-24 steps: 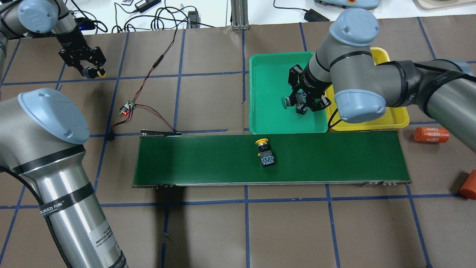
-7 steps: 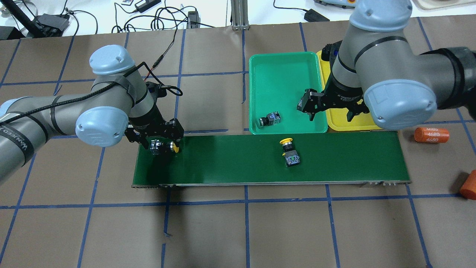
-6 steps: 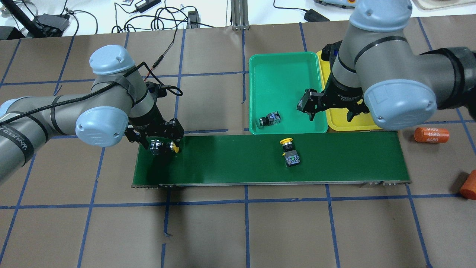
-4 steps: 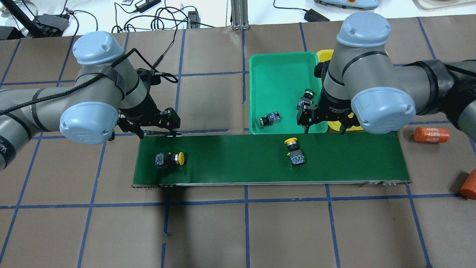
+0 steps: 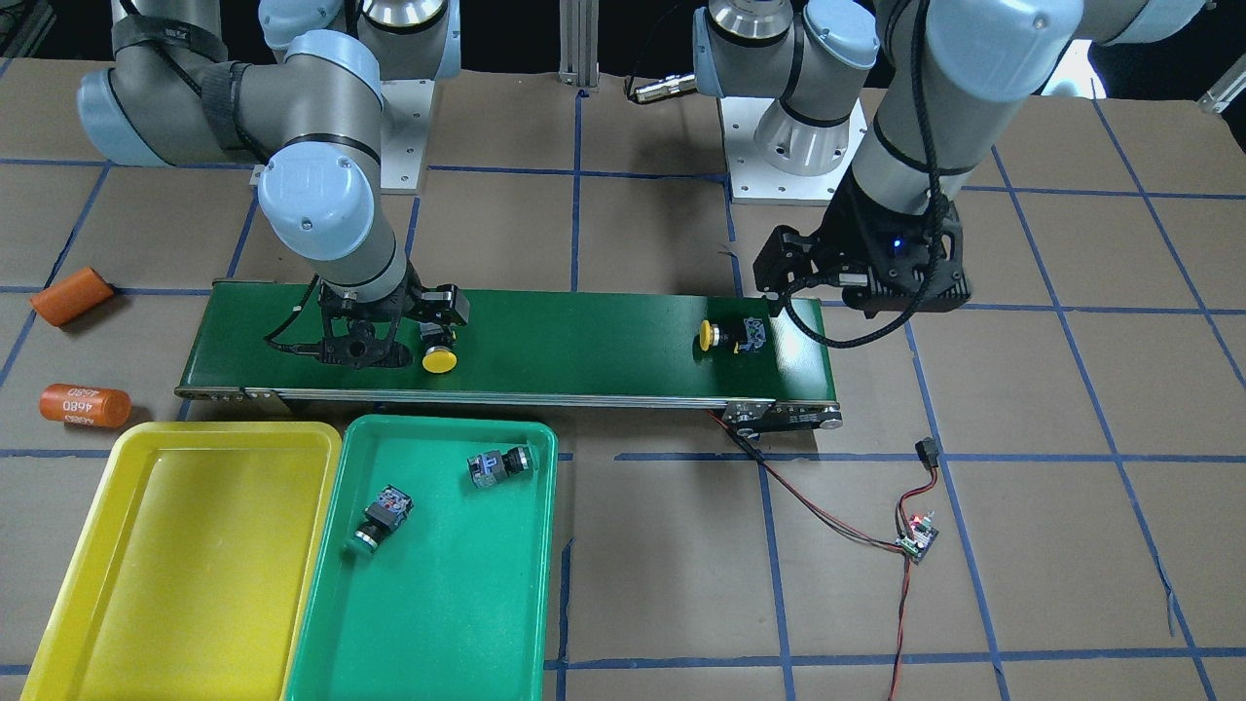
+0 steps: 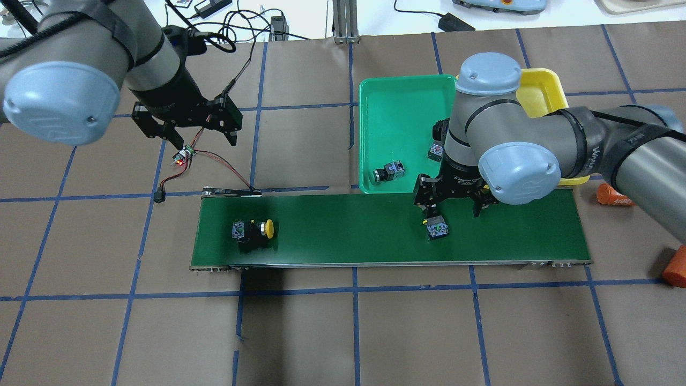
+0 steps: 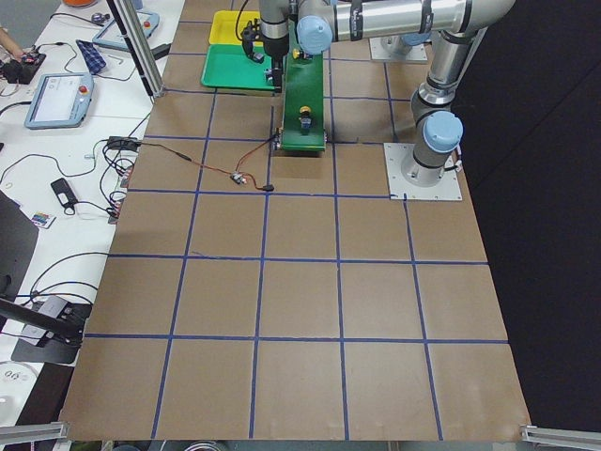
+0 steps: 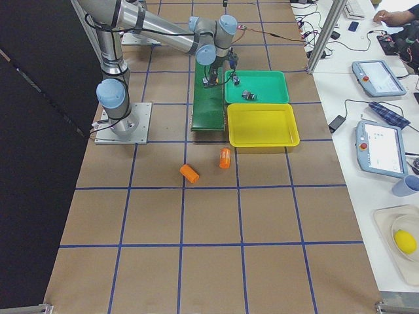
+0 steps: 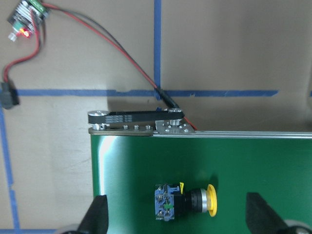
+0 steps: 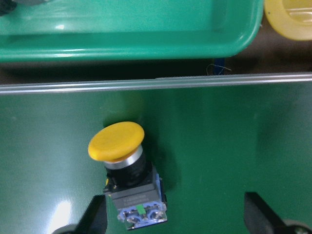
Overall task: Sort buttons by color to trays
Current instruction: 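Grasp the first yellow-capped button on the belt with the right gripper while left withdraws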
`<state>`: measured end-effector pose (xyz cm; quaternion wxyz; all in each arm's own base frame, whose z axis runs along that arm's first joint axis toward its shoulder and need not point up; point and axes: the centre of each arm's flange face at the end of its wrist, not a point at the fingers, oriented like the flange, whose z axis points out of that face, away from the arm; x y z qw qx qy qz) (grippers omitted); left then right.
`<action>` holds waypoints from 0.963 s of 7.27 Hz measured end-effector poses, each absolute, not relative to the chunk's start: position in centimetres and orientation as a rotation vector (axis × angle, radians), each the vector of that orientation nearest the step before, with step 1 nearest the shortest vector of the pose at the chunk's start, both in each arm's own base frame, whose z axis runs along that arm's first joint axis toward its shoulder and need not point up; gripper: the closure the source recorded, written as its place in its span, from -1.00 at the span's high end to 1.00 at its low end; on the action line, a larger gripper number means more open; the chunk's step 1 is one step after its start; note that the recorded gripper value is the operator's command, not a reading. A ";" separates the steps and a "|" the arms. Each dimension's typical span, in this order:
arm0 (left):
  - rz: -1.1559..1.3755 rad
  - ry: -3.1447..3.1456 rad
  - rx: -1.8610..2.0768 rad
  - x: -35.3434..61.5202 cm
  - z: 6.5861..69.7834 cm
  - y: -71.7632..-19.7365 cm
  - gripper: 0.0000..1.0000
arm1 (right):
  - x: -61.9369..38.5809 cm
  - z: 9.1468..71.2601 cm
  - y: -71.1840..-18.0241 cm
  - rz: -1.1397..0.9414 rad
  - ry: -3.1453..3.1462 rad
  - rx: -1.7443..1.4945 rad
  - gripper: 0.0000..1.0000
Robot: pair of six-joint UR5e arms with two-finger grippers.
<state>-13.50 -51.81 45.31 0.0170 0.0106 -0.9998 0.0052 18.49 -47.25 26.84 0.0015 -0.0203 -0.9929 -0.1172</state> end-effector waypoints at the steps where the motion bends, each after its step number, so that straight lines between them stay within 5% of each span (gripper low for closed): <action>1: 0.033 -3.109 0.045 -13.1 47.5 -51.8 1.00 | 18.8 26.6 -47.2 -0.383 -3.139 -0.066 1.00; 2: 0.033 -3.108 0.068 -12.3 49.1 -52.1 1.00 | 18.9 26.2 -47.1 -0.405 -3.147 -0.068 1.00; 3: 0.025 -3.108 0.083 -11.7 49.7 -52.7 1.00 | 18.9 25.4 -47.0 -0.432 -3.142 -0.071 0.75; 5: -0.027 -3.139 0.088 -11.2 49.8 -53.0 1.00 | 18.7 24.5 -46.9 -0.457 -3.127 -0.078 -0.99; 7: -0.041 -3.153 0.071 -11.5 49.8 -52.9 1.00 | 18.4 24.8 -47.1 -0.441 -3.117 -0.086 -1.00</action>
